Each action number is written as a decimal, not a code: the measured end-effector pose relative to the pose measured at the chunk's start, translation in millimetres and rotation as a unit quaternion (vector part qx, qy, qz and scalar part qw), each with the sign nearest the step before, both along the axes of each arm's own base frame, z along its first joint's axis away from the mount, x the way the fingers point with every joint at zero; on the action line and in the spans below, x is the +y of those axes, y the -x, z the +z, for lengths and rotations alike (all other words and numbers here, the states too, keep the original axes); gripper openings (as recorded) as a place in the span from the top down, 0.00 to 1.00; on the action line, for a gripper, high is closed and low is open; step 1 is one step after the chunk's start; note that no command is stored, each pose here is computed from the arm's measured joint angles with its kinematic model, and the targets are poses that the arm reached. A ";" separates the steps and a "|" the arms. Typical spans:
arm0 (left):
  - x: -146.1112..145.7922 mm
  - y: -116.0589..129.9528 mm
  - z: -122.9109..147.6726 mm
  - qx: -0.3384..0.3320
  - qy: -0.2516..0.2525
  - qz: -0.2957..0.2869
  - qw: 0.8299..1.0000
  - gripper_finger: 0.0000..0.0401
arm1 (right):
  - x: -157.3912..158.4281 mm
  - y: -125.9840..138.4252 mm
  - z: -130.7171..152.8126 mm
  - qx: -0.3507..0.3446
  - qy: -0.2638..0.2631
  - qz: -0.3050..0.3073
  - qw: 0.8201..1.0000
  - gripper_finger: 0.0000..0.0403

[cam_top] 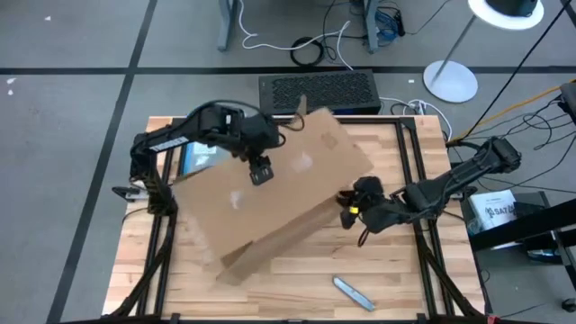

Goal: Unpack boxes
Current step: Break down box until it is fully flat

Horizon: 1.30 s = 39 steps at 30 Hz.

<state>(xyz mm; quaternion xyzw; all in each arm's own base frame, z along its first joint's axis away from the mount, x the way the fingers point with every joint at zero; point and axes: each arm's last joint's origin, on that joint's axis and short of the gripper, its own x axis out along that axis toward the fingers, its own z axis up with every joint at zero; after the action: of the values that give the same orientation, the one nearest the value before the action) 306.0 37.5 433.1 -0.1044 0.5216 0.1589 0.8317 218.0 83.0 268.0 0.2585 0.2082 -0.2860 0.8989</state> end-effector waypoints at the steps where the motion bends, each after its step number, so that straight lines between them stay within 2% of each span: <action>1: 4.5 0.6 0.0 0.001 -0.005 0.002 1.000 0.49 | 3.1 -2.4 2.8 -0.015 -0.009 0.016 1.000 0.72; 7: 34.8 1.9 -3.5 0.024 -0.061 0.038 0.997 0.49 | 21.1 -14.6 20.3 -0.103 -0.033 0.106 0.988 0.72; 9: 44.9 -1.3 -8.5 0.033 -0.061 0.052 0.996 0.49 | 25.1 -18.3 23.8 -0.120 -0.053 0.141 0.981 0.72; 12: 55.1 -7.3 -17.0 0.040 -0.029 0.057 0.997 0.49 | 32.8 -13.7 19.8 -0.102 -0.087 0.162 0.978 0.72; 16: 56.9 -18.9 -28.9 0.050 0.011 0.041 0.998 0.49 | 47.9 8.2 2.9 -0.030 -0.115 0.130 0.984 0.73; 21: 58.3 -34.9 -46.7 0.071 0.039 0.017 0.997 0.49 | 54.5 42.1 -16.4 -0.006 -0.105 -0.007 0.994 0.76; 23: 60.2 -43.8 -57.5 0.086 0.044 0.007 0.995 0.49 | 51.3 48.3 -24.9 -0.011 -0.106 -0.062 0.992 0.77; 25: 62.8 -54.2 -69.8 0.096 0.051 0.000 0.994 0.49 | 50.6 49.8 -34.3 -0.017 -0.117 -0.086 0.989 0.78; 29: 62.8 -71.6 -87.2 0.097 0.072 -0.026 0.992 0.49 | 62.2 38.5 -42.7 -0.065 -0.160 -0.054 0.983 0.79; 32: 59.2 -83.9 -91.3 0.074 0.073 -0.049 0.993 0.49 | 74.9 25.6 -39.2 -0.096 -0.153 -0.001 0.983 0.79; 36: 57.3 -97.8 -82.0 0.004 0.044 -0.071 0.996 0.49 | 79.9 20.3 -41.6 -0.102 -0.143 0.012 0.984 0.79; 39: 57.5 -102.3 -62.8 -0.053 0.018 -0.074 0.996 0.49 | 79.4 20.4 -42.0 -0.101 -0.138 0.011 0.985 0.79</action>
<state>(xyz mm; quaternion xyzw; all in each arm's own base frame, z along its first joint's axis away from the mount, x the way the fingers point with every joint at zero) 408.3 95.1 370.3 -0.0887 0.4862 0.0817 0.8655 197.7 162.4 225.9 0.4058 0.1565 -0.2170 0.8739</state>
